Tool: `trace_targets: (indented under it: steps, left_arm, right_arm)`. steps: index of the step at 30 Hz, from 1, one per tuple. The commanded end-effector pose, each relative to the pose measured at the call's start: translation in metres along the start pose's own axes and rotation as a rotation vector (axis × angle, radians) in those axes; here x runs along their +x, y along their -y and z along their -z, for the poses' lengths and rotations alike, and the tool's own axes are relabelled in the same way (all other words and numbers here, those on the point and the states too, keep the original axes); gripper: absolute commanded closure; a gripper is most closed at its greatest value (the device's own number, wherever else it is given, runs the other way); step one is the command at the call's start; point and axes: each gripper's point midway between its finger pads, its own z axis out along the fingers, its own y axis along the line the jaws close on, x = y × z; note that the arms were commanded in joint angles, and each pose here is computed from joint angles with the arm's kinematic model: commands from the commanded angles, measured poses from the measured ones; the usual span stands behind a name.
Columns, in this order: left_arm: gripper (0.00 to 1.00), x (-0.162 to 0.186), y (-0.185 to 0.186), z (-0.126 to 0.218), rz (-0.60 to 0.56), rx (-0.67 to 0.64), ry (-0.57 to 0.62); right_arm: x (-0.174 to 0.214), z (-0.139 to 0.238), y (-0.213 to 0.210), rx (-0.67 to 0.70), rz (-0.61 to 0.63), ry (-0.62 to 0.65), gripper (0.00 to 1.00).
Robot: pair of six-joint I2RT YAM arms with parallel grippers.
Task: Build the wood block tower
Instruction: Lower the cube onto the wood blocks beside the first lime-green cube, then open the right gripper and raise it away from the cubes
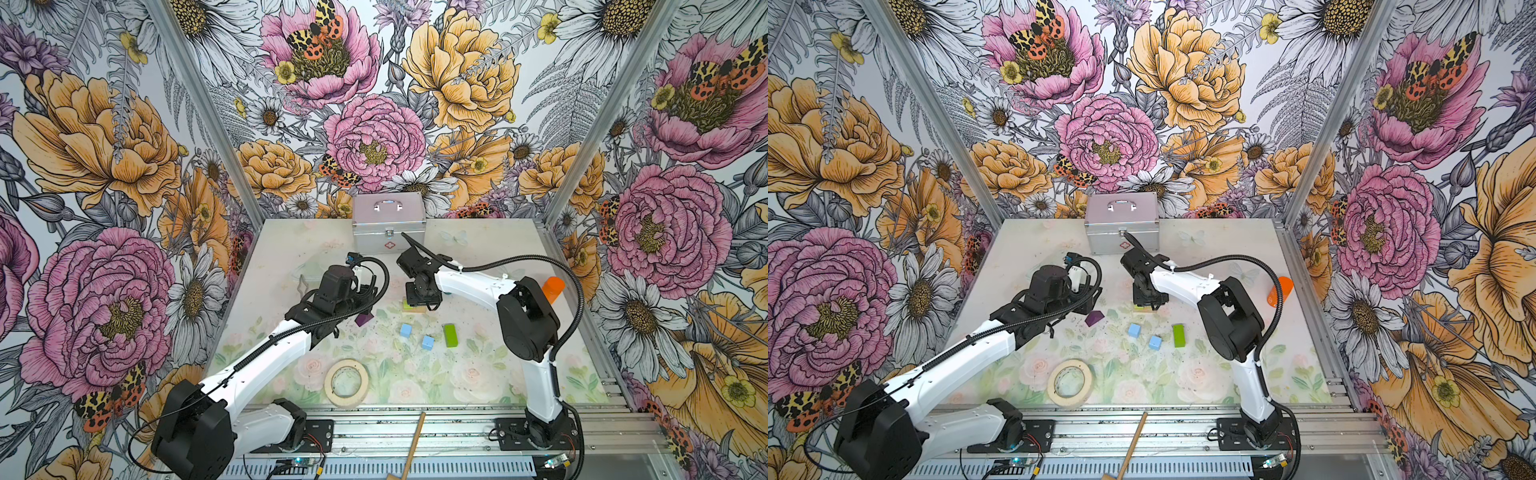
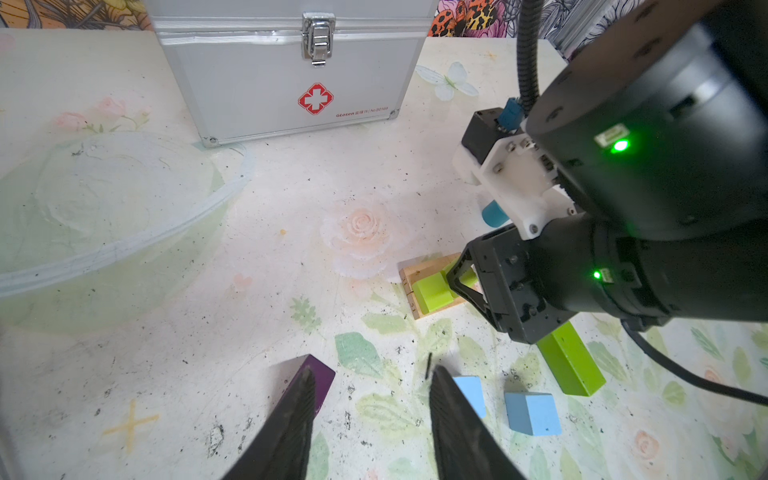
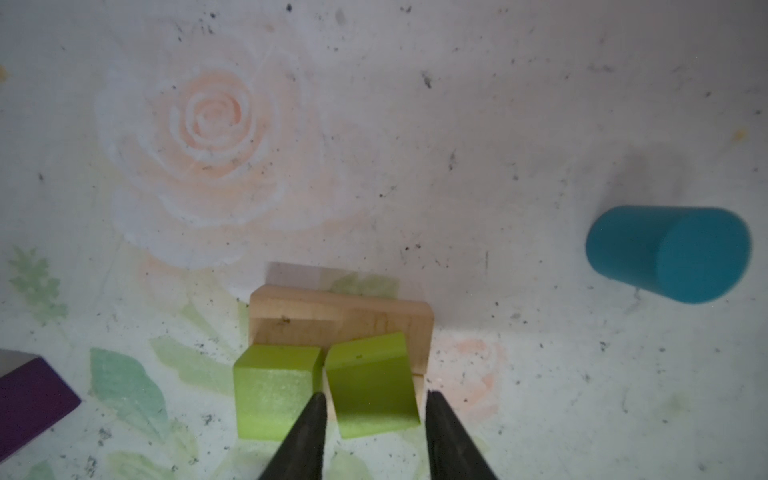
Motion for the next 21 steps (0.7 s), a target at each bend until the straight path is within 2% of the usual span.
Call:
trace_targets:
  steps: [1, 10, 14, 17, 19, 20, 21]
  left_arm:
    - [0.53, 0.002, -0.006, 0.001, 0.004, -0.02, 0.004]
    - [0.54, 0.001, -0.003, 0.0, 0.01, -0.008, -0.003]
    - [0.65, 0.002, 0.004, -0.004, 0.021, 0.026, -0.013]
    - [0.74, 0.007, 0.012, -0.013, 0.034, 0.061, -0.048]
    - [0.8, 0.012, 0.018, -0.019, 0.035, 0.08, -0.076]
    - [0.84, 0.015, 0.021, -0.023, 0.037, 0.087, -0.091]
    - [0.88, 0.019, 0.023, -0.027, 0.037, 0.092, -0.109]
  right_arm:
    - [-0.013, 0.011, -0.002, -0.024, -0.022, 0.04, 0.58]
    - [-0.015, 0.041, 0.005, -0.04, -0.038, 0.096, 0.57]
    - [-0.018, 0.057, 0.01, -0.038, -0.037, 0.134, 0.59]
    - [-0.021, 0.065, 0.017, -0.037, -0.037, 0.154, 0.7]
    - [-0.022, 0.066, 0.022, -0.036, -0.035, 0.163, 0.85]
    - [-0.023, 0.066, 0.024, -0.044, -0.036, 0.167, 0.98]
    - [-0.023, 0.064, 0.026, -0.055, -0.038, 0.165, 1.0]
